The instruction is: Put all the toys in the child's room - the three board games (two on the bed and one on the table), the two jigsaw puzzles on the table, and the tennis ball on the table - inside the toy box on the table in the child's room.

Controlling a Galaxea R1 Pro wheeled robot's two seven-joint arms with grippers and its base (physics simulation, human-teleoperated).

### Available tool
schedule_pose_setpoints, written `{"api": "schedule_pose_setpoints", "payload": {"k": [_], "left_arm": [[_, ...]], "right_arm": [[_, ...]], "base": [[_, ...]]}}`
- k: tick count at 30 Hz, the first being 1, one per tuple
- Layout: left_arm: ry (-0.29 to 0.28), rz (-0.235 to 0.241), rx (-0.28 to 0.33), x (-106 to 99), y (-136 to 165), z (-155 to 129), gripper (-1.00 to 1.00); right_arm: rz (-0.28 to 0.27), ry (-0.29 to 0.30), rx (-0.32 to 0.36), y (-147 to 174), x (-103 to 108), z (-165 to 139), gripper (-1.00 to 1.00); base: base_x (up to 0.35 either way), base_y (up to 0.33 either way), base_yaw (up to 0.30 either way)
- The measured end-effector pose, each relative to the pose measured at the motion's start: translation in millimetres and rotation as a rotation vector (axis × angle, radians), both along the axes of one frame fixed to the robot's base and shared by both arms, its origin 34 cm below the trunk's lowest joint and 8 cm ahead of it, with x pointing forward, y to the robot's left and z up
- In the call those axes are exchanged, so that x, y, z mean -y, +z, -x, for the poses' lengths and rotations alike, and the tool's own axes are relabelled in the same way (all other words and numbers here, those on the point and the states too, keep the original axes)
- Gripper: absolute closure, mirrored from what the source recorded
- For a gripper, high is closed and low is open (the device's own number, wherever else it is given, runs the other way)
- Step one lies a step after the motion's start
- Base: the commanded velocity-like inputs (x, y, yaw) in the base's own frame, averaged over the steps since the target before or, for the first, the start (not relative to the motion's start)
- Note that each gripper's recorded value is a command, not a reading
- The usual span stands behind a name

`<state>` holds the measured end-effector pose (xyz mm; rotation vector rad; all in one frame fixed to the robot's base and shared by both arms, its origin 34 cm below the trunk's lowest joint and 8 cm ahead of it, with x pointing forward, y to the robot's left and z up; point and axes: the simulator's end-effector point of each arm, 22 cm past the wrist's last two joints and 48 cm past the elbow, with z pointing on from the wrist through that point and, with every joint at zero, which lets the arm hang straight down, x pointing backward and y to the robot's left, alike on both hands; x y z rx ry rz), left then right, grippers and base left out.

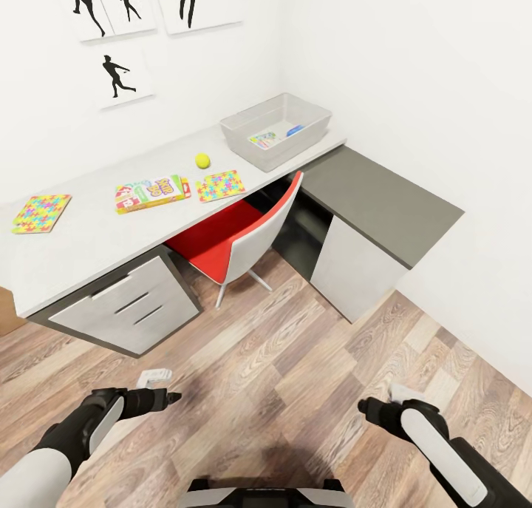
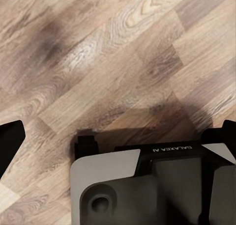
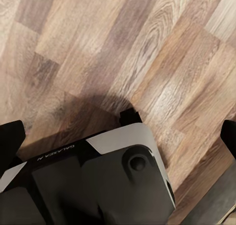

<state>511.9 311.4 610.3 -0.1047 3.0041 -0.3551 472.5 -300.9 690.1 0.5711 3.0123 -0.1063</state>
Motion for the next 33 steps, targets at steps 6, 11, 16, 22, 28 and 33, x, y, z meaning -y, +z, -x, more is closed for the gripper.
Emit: {"api": "schedule_pose_setpoints", "payload": {"k": [6, 11, 16, 22, 28, 33], "left_arm": [[0.004, 0.001, 0.002, 0, 0, -1, -1.0], [0.005, 0.0, 0.002, -1, 0, -1, -1.0], [0.008, 0.002, 0.002, -1, 1, -1, -1.0], [0.009, 0.004, 0.004, 0, 1, -2, -1.0], [0.009, 0.003, 0.004, -1, 1, -2, -1.0], [0.009, 0.002, 0.004, -2, 1, -2, -1.0]], "right_arm": [[-0.006, 0.0, -0.007, -2, -5, 2, -1.0], [-0.014, -0.003, -0.006, -2, -8, 2, -1.0], [-0.017, -0.004, -0.005, -2, -10, 2, -1.0], [-0.021, -0.003, -0.006, -3, -11, 3, -1.0], [-0.024, -0.004, -0.006, -3, -12, 3, -1.0], [-0.027, -0.006, -0.008, -4, -14, 4, -1.0]], "base": [[-0.003, 0.001, 0.0], [-0.072, 0.084, 0.0], [-0.055, 0.131, 0.0], [-0.01, 0.027, 0.0], [-0.048, 0.111, -0.013], [-0.015, 0.171, -0.146]]}}
